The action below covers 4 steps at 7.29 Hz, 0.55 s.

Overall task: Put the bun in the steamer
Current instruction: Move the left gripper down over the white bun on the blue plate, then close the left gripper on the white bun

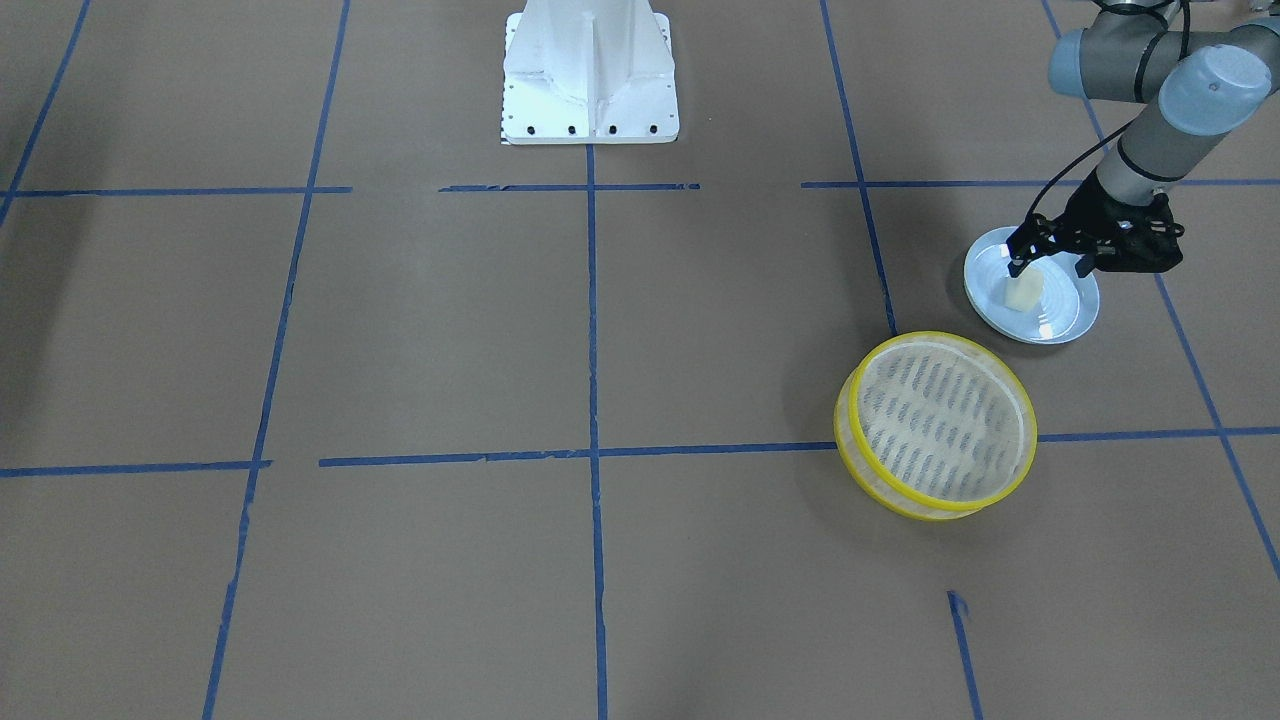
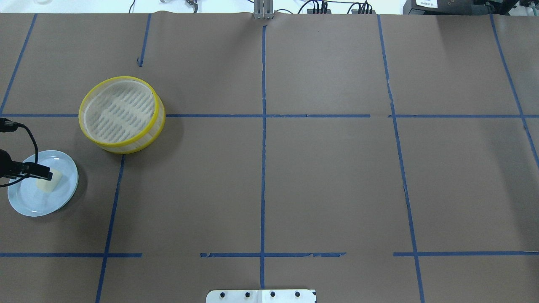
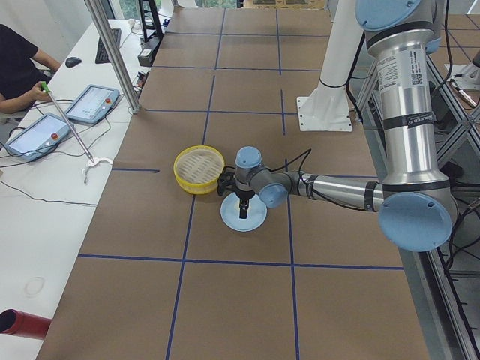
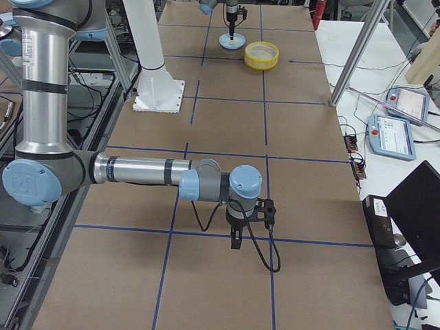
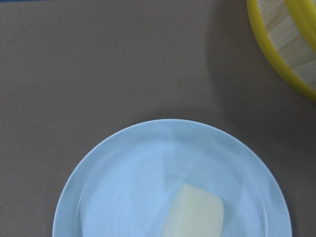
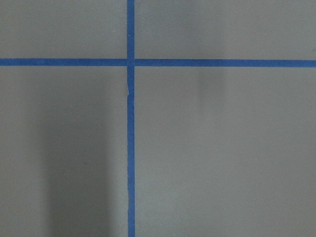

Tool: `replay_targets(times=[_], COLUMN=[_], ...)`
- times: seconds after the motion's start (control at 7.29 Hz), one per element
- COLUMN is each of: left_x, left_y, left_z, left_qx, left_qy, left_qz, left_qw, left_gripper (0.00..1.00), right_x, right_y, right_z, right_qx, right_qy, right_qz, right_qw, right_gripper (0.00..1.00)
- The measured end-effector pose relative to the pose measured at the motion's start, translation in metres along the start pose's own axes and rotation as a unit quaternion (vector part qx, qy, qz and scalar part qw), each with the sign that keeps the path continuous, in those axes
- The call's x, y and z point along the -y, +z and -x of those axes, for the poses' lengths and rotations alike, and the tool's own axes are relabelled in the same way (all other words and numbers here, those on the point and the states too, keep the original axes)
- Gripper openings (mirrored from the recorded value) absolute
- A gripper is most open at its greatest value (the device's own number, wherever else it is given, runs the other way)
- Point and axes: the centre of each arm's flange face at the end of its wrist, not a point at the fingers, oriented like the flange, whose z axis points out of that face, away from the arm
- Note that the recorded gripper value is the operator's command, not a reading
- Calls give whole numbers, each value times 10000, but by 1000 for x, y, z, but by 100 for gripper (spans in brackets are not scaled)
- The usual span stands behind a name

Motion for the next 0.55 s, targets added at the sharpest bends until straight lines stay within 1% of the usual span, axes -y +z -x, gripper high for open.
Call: replay_targets(times=[0.41, 0.55], left_x=[4, 7], left_y=[15, 16], left_z=[-11, -15], left_qx=[-18, -37], left_qy=[95, 119], left_qz=[74, 65], left_qw=[9999, 9999], left_gripper=[100, 97], right_x=[0, 0], right_y=[0, 0], right_z=[0, 0], right_qx=[0, 0], right_qy=[2, 1], right_qz=[-2, -1], right_qw=[10000, 10000], right_gripper=[100, 100])
